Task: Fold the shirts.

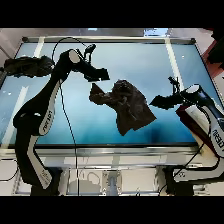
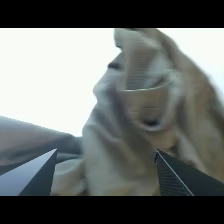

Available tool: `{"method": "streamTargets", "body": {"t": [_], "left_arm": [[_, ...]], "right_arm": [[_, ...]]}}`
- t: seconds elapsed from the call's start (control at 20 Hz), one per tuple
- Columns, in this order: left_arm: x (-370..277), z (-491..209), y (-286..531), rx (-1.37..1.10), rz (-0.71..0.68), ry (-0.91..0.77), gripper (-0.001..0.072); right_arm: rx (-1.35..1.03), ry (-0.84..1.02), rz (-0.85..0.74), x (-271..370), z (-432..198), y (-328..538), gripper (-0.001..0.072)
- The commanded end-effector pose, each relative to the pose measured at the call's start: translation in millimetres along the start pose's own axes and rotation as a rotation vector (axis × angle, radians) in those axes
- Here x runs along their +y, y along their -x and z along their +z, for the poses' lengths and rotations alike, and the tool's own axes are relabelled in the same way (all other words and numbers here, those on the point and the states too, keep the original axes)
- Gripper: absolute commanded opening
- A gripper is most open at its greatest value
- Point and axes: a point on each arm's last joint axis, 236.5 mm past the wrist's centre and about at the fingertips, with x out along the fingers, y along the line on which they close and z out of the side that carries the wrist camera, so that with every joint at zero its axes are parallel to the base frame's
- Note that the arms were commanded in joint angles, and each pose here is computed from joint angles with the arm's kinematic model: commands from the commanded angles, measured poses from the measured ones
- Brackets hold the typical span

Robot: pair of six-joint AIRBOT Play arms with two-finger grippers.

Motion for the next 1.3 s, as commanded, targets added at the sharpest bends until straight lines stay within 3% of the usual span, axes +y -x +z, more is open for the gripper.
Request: {"method": "streamTargets", "body": {"t": [0.0, 0.2, 0.25, 0.35, 0.4, 0.55, 0.75, 0.85, 1.0, 1.25], "left_arm": [[27, -19, -6, 0.081, 0.089, 0.0, 0.0702], [52, -62, -20, 0.256, 0.153, 0.012, 0.0702], [56, -71, -25, 0.289, 0.154, 0.019, 0.0702], [61, -80, -34, 0.322, 0.155, 0.03, 0.0702], [63, -82, -38, 0.33, 0.156, 0.038, 0.0702], [74, -84, -46, 0.334, 0.185, 0.037, 0.0701], [125, -80, -31, 0.332, 0.407, -0.022, 0.0702], [137, -74, -28, 0.31, 0.451, -0.031, 0.0702], [131, -58, -35, 0.234, 0.421, -0.037, 0.0699], [98, -40, -62, 0.135, 0.255, 0.019, 0.0697]], "right_arm": [[-0.059, -0.066, 0.09, 5, 15, -32, 0.0481], [-0.043, -0.085, 0.072, -3, 11, -50, 0.0477], [-0.049, -0.085, 0.07, -3, 12, -51, 0.0447], [-0.05, -0.079, 0.068, -3, 12, -51, 0.0145], [-0.047, -0.08, 0.071, -2, 11, -51, 0.0037], [-0.055, -0.089, 0.069, -6, 13, -48, 0.0033], [-0.11, -0.148, 0.065, -28, 25, -19, 0.0033], [-0.148, -0.186, 0.077, -37, 32, 4, 0.0033], [-0.15, -0.205, 0.108, -37, 30, 22, 0.0033], [-0.074, -0.189, 0.162, -21, 13, 24, 0.0033]]}}
